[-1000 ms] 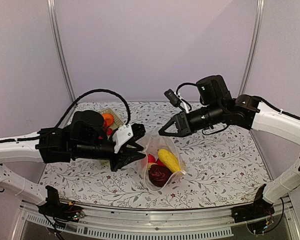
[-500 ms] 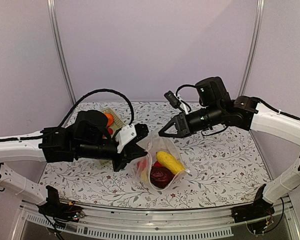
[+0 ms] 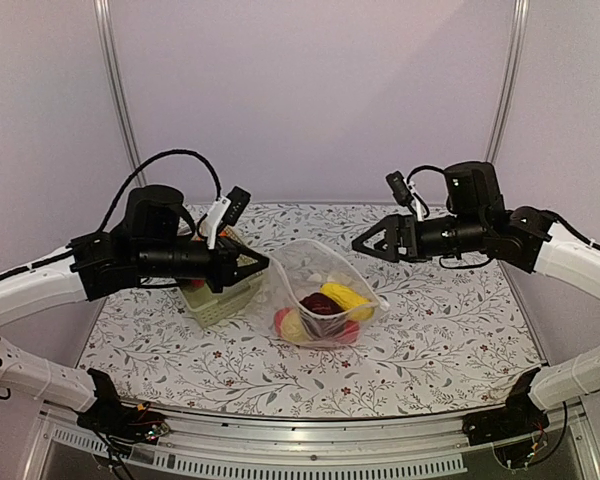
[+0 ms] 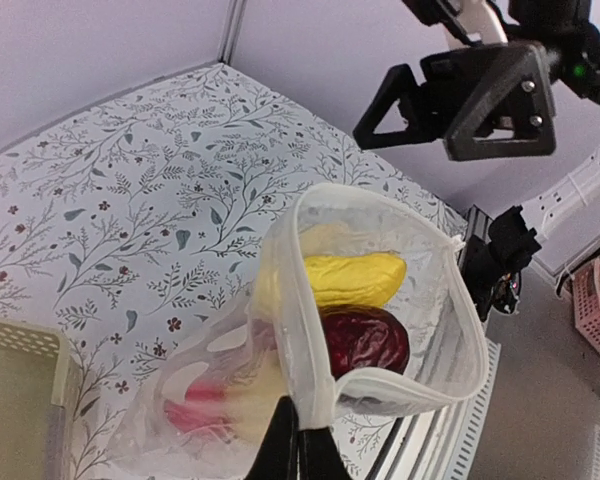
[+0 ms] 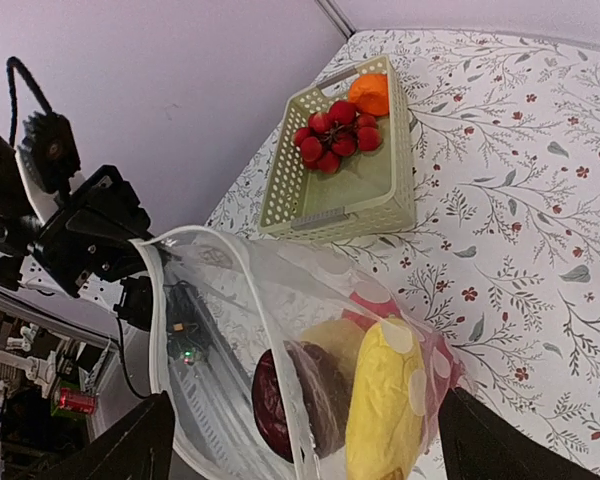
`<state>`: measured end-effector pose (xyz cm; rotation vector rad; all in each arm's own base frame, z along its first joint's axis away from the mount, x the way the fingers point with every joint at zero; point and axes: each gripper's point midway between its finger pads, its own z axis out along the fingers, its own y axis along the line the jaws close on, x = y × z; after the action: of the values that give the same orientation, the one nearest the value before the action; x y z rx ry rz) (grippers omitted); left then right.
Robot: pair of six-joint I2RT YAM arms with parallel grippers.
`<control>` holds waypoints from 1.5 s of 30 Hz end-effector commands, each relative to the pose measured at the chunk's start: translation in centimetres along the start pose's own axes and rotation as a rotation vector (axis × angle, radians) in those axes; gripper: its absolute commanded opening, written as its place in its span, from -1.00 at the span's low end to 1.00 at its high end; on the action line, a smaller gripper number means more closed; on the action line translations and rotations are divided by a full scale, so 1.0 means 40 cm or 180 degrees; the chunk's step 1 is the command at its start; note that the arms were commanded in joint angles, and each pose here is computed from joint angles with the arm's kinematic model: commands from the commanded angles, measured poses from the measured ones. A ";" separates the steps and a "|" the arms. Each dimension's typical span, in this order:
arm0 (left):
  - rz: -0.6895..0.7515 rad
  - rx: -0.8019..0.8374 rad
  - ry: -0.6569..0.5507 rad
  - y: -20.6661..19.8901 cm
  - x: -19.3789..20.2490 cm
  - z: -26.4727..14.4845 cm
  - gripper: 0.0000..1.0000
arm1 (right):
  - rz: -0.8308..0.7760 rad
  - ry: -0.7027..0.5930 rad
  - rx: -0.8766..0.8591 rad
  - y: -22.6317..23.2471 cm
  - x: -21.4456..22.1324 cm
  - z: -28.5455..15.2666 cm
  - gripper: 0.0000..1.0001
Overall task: Place the food in the zip-top bag and seal the zipper
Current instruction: Pass from the right arm to the left, then adjust the zipper food storage bag at the center of the board.
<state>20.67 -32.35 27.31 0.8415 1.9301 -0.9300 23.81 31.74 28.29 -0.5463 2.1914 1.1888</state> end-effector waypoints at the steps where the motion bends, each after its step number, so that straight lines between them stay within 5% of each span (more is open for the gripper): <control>1: -0.0704 0.0113 -0.0056 0.048 -0.011 -0.005 -1.00 | -0.0060 -0.0400 0.0223 -0.023 -0.031 -0.059 0.90; 9: -0.1219 -0.0295 -0.0046 0.179 0.017 -0.005 -1.00 | -0.0078 -0.0798 0.0170 -0.043 -0.003 -0.103 0.93; 20: -0.1615 -0.0589 -0.0186 0.288 0.024 -0.027 -1.00 | -0.0557 -0.0672 0.0236 0.010 0.122 -0.071 0.73; 45: -0.1690 -0.0638 -0.0202 0.311 0.028 -0.038 -1.00 | -0.1119 -0.0687 0.0451 0.039 0.121 0.150 -0.24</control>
<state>29.37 -24.95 23.89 0.1902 2.1817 -1.0260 20.39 36.28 22.10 -0.7012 1.9419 0.8502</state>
